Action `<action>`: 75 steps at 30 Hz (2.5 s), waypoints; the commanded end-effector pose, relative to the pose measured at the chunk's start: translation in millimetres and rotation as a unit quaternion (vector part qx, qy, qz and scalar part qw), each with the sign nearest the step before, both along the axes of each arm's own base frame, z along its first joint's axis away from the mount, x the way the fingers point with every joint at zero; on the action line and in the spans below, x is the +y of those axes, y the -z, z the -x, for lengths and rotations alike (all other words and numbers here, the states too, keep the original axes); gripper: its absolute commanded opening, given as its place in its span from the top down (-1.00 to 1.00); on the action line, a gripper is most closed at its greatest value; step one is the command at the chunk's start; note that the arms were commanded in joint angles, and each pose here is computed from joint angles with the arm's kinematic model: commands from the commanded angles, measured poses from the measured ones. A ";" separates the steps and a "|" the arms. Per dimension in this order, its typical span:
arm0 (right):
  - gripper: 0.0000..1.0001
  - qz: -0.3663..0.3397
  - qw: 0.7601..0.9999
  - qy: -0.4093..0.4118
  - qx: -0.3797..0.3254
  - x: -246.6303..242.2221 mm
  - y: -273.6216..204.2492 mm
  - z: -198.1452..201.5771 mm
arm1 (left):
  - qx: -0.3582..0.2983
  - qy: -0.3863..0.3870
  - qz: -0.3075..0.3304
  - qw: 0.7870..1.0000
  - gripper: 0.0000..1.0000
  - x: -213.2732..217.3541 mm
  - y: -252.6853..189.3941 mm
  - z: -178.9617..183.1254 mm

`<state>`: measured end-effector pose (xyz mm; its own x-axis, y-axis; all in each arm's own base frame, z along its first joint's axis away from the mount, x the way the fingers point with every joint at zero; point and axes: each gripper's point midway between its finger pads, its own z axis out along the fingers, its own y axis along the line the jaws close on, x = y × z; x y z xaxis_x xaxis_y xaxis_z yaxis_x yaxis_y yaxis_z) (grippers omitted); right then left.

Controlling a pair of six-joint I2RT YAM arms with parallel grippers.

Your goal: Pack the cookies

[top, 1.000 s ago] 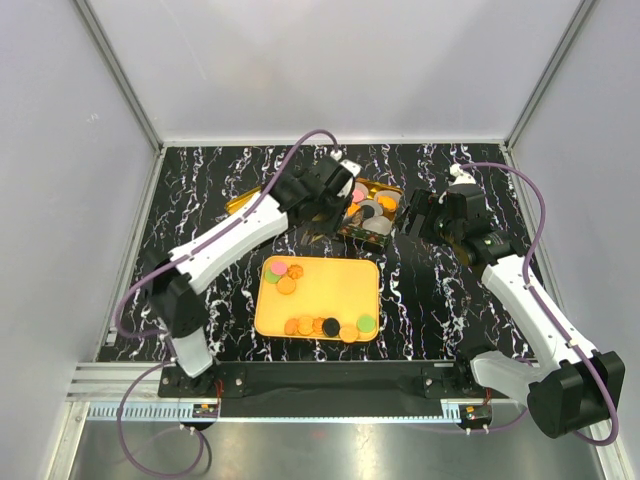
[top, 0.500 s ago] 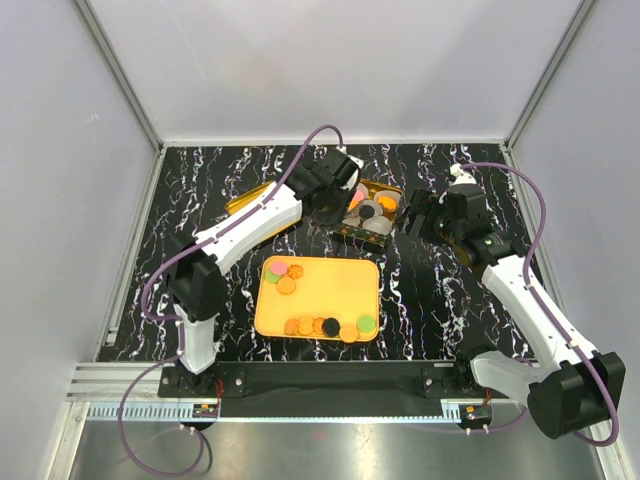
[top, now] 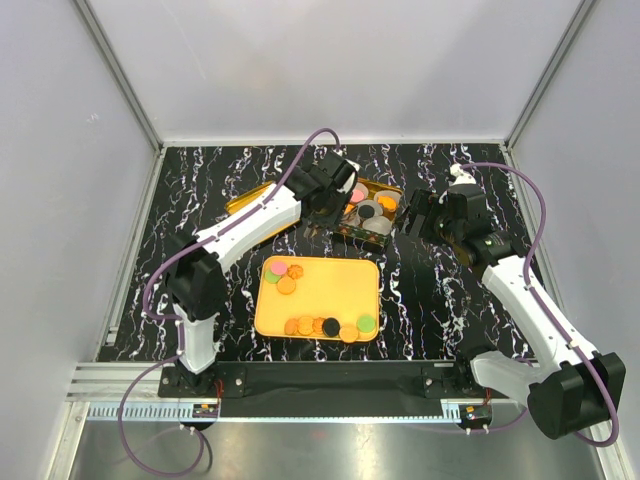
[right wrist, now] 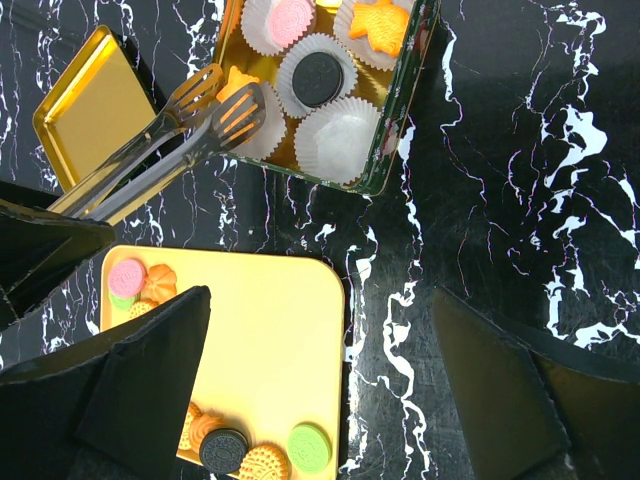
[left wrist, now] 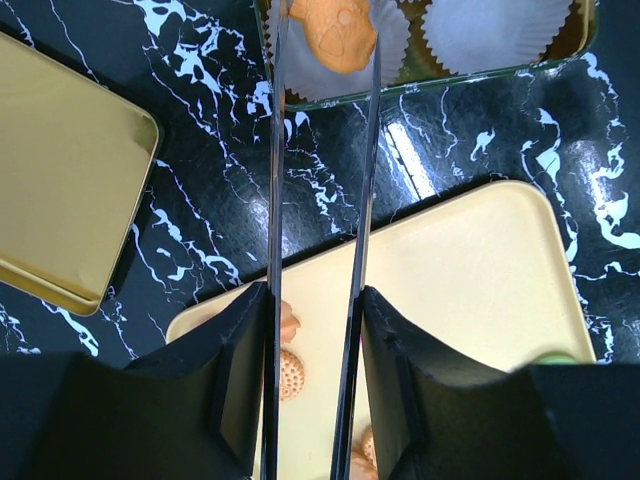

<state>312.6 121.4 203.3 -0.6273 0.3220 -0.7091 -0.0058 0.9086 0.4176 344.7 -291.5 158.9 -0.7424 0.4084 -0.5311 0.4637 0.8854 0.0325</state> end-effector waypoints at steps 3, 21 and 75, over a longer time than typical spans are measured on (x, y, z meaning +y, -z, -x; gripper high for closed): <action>-1.00 -0.007 1.000 -0.008 -0.022 3.3 -11.5 0.3 | -0.033 -0.005 0.014 0.999 0.12 -2.5 -9.7 -14.6; -0.99 -0.005 1.000 -0.007 -0.024 2.7 -14.5 -0.5 | -0.057 0.006 0.045 0.997 0.04 -2.4 -51.4 -7.7; -0.99 -0.009 1.000 -0.001 -0.004 5.9 2.5 -7.6 | 0.154 0.176 0.064 0.970 0.04 77.3 -3.2 239.4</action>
<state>315.0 122.5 193.1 -0.6482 0.3225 -0.6898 0.0115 0.9099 0.4146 109.5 -205.5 160.1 -0.7072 0.6112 -0.3555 0.6987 0.6809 -0.2193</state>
